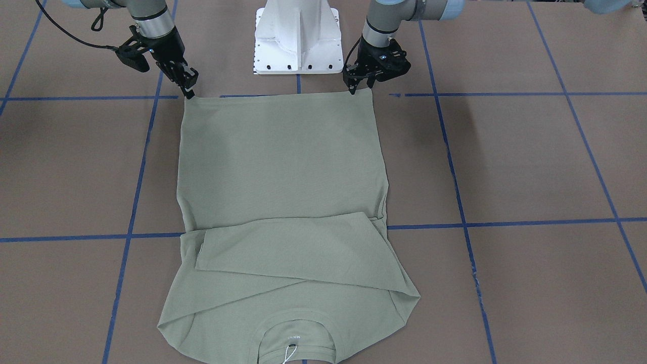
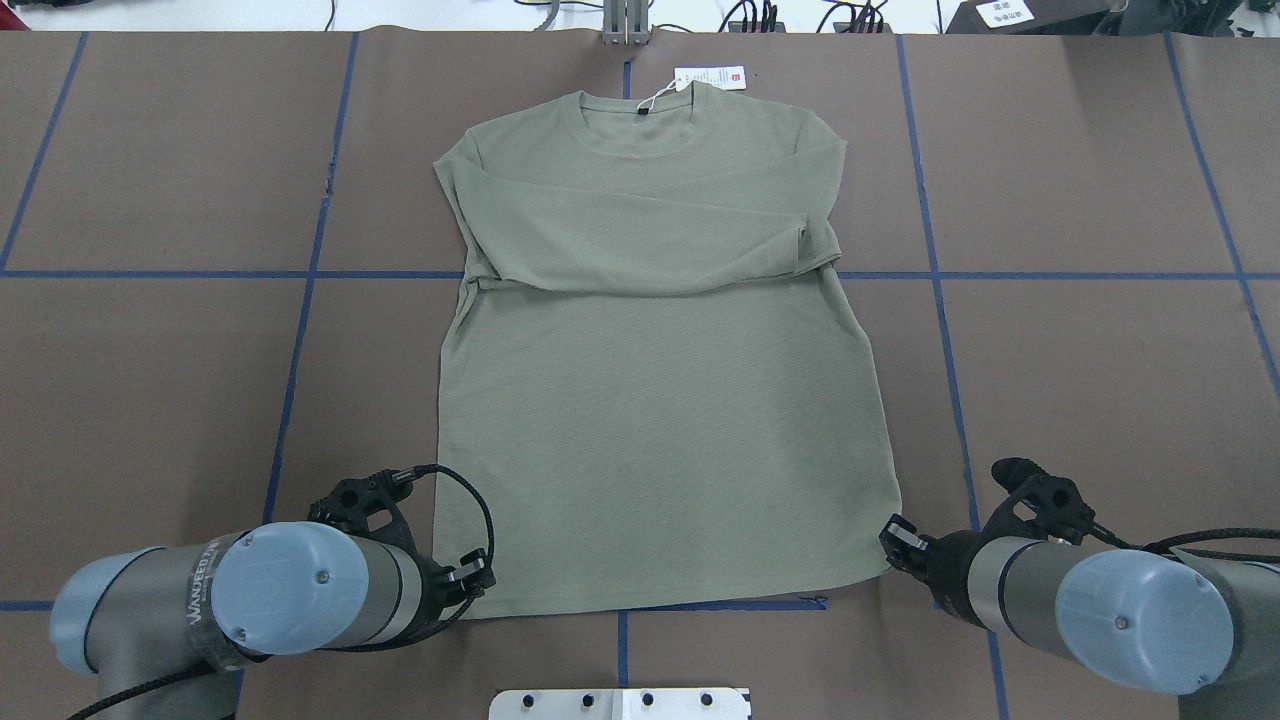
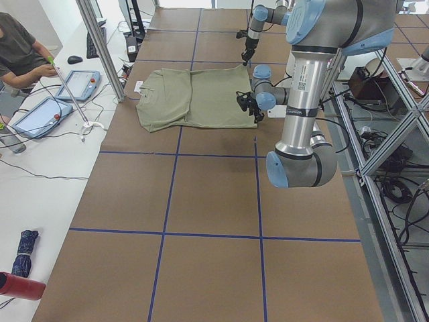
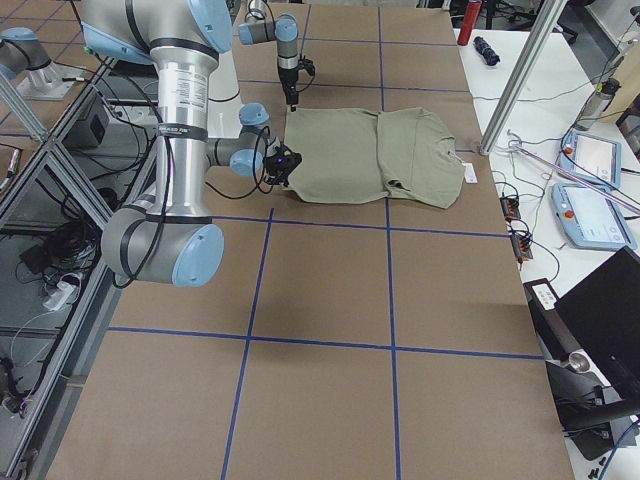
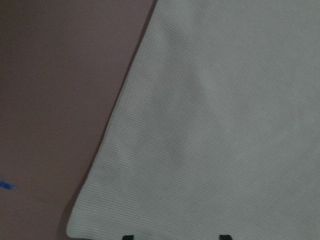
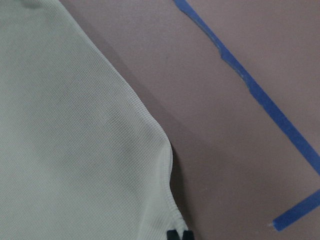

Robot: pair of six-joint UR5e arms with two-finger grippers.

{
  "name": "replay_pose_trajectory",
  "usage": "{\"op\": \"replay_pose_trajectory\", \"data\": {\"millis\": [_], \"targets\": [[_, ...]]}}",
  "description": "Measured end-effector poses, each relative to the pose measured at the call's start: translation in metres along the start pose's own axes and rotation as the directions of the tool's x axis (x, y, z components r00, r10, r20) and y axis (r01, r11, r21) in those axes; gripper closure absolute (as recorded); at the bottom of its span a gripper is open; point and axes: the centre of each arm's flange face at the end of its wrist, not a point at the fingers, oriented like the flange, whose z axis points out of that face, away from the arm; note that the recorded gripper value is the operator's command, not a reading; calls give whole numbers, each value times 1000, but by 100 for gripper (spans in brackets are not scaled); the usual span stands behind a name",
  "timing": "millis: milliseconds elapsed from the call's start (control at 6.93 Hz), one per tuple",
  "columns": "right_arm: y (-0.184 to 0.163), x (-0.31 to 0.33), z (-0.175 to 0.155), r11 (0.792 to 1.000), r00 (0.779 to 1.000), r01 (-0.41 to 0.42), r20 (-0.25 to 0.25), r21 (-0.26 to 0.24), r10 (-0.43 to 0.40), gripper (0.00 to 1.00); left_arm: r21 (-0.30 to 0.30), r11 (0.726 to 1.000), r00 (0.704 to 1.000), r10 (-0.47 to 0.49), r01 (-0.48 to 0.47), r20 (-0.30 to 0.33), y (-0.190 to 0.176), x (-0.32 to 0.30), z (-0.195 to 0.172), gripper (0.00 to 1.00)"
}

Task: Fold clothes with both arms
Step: 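Grasp the hem corners nearest the robot with both grippers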

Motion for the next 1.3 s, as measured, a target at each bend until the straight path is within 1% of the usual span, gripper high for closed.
{"op": "replay_pose_trajectory", "data": {"millis": [289, 577, 721, 866, 1010, 1298], "targets": [[-2, -1, -1, 1000, 1000, -3, 3, 3, 3, 100, -4, 1000, 1000, 2, -2, 19, 4, -5, 8, 41], [-4, -2, -1, 1000, 1000, -5, 5, 5, 5, 100, -3, 1000, 1000, 2, -2, 30, 4, -10, 12, 44], [-4, -2, -1, 1000, 1000, -5, 5, 5, 5, 100, -2, 1000, 999, 2, -2, 37, 4, -13, 13, 53], [-4, -2, -1, 1000, 1000, -6, 5, 5, 6, 100, -2, 1000, 999, 2, -2, 41, 3, -16, 14, 92], [-4, -2, -1, 1000, 1000, -6, 5, 5, 6, 100, -2, 1000, 999, 2, -2, 41, 3, -16, 14, 100], [-5, -2, -2, 1000, 1000, -8, 6, 8, 8, 100, -5, 1000, 999, 3, -3, 39, 4, -16, 12, 100]]}}
